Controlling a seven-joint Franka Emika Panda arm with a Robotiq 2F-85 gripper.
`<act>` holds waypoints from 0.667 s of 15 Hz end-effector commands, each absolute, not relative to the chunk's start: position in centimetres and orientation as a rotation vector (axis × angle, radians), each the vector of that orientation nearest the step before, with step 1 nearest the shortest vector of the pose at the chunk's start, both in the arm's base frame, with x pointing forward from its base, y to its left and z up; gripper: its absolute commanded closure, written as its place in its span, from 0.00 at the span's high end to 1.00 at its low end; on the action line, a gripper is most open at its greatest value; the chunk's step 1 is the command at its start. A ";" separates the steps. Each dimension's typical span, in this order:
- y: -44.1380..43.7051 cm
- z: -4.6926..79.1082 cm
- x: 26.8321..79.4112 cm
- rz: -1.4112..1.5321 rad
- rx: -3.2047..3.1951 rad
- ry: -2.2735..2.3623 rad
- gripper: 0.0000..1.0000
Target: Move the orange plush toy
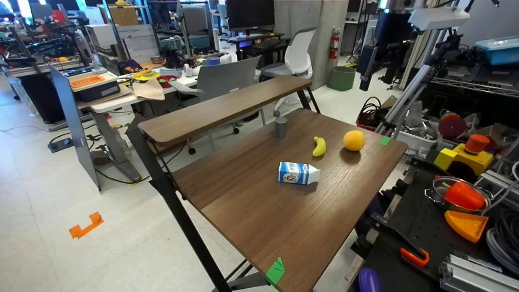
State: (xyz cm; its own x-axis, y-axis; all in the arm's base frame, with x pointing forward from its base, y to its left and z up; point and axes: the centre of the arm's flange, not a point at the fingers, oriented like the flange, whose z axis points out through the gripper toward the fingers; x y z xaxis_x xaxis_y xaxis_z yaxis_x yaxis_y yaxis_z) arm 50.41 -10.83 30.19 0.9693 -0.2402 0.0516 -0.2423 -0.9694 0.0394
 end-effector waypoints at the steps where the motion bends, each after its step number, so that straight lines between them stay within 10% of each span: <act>1: -10.0 27.2 52.8 0.106 3.058 -0.394 1.00; 10: -10.7 21.6 55.0 0.066 3.048 -0.486 1.00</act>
State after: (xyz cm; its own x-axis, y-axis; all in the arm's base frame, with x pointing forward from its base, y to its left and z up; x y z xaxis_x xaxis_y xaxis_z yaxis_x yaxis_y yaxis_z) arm 53.54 -10.39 23.32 0.9591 -0.2794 0.0451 -0.2816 -0.9581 0.0525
